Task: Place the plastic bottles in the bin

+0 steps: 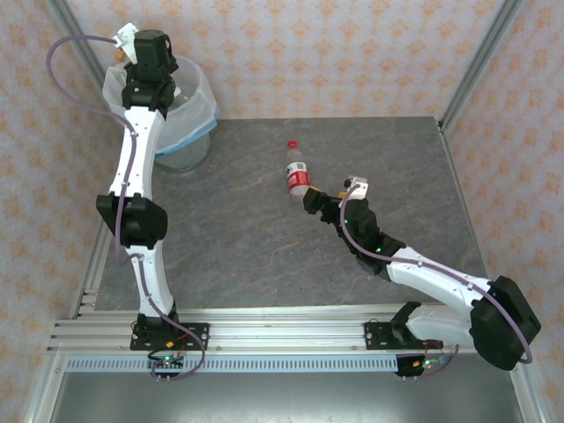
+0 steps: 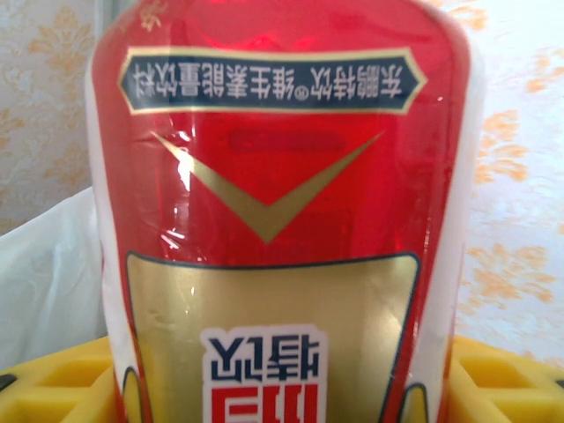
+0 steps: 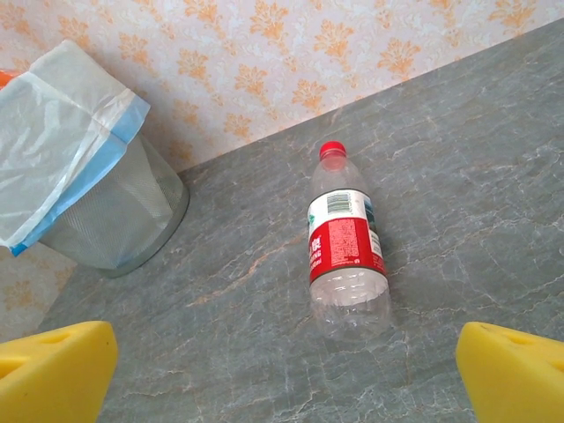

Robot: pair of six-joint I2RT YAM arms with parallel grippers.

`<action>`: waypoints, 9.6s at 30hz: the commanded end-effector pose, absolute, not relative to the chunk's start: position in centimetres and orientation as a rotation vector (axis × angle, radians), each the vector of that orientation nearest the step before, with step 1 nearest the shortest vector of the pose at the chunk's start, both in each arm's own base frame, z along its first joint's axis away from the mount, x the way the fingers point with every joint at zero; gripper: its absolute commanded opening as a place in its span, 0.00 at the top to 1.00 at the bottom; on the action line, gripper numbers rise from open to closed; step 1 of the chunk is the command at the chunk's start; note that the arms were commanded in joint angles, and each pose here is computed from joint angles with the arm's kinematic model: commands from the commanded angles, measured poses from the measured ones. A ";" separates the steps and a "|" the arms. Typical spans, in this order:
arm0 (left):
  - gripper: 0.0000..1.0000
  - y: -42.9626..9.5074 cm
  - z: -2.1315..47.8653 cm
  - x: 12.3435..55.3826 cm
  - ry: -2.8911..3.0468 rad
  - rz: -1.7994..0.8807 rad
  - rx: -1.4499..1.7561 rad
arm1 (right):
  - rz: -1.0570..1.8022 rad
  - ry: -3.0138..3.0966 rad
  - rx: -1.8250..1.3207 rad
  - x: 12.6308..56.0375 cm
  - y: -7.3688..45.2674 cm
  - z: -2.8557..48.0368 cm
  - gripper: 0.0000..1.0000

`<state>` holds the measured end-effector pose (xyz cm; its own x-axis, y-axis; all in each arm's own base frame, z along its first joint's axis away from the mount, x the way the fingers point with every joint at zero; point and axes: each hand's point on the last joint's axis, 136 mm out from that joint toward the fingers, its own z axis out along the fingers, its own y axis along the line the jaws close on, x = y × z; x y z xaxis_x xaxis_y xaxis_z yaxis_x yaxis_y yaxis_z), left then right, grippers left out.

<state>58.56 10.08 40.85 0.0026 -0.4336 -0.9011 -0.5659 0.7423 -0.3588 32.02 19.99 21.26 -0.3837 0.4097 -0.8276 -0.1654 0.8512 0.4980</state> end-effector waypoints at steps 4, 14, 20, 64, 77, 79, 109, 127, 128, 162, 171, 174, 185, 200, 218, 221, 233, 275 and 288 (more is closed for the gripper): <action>0.62 12.3 40.5 59.0 1.580 0.162 -0.914 | 0.577 1.864 0.229 31.7 18.5 20.8 0.01; 0.52 11.2 33.9 62.8 1.727 0.024 -0.902 | 0.564 1.862 0.226 31.8 18.4 20.8 0.01; 0.17 7.9 33.3 63.7 1.814 -0.179 -0.829 | 0.563 1.864 0.227 31.8 18.4 20.8 0.01; 0.00 13.1 31.2 56.6 1.925 0.133 -0.997 | 0.580 1.916 0.183 32.6 20.1 19.9 0.01; 0.04 4.2 36.4 59.2 1.952 -0.371 -0.487 | 0.583 1.917 0.189 32.7 20.2 19.8 0.01; 0.05 3.3 36.7 59.2 1.953 -0.420 -0.443 | 0.583 1.915 0.190 32.7 20.2 19.9 0.01; 0.14 7.9 29.7 57.3 2.224 0.180 -0.460 | 0.552 1.972 0.158 33.1 20.9 18.5 0.01; 0.15 13.0 34.7 51.7 1.900 0.243 -0.995 | 0.546 1.985 0.139 33.3 21.2 18.2 0.01; 0.14 13.4 34.3 51.4 1.893 0.244 -1.028 | 0.542 1.988 0.136 33.3 21.2 18.1 0.01; 0.00 -15.7 23.0 48.3 2.286 -0.202 -0.460 | 0.425 1.991 0.316 33.9 17.8 16.4 0.01; 0.00 -26.4 14.1 48.8 2.498 -0.245 -0.239 | 0.388 2.030 0.313 33.0 16.9 15.4 0.01; 0.00 -28.3 11.5 49.0 2.550 -0.239 -0.209 | 0.381 2.026 0.313 32.9 16.7 15.5 0.01; 0.02 -28.8 5.4 50.7 2.629 -0.026 -0.150 | 0.346 2.013 0.309 32.0 15.4 16.7 0.01; 0.30 -29.1 5.3 51.8 2.606 0.006 -0.105 | 0.394 1.984 0.262 31.5 15.7 17.6 0.01; 0.41 -25.7 19.6 46.8 2.399 -0.132 -0.010 | 0.467 1.937 0.244 32.9 17.5 19.1 0.01; 0.41 -23.9 23.7 45.2 2.318 -0.131 -0.010 | 0.488 1.938 0.241 33.3 18.2 19.2 0.01; 0.41 -12.0 34.4 43.5 2.070 0.020 -0.204 | 0.542 1.969 0.194 34.8 20.8 18.7 0.01; 0.14 17.8 36.9 54.0 1.840 0.376 -0.866 | 0.513 1.942 0.214 34.5 19.7 18.4 0.01; 0.00 13.6 42.0 51.1 1.807 0.072 -0.794 | 0.497 1.943 0.209 34.6 19.7 18.3 0.01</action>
<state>53.19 14.70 38.55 -0.2235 -0.4442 -0.8676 -0.6011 0.7635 -0.2360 34.32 20.09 17.87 -0.4407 0.3653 -0.8200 -0.0880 0.8915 0.4445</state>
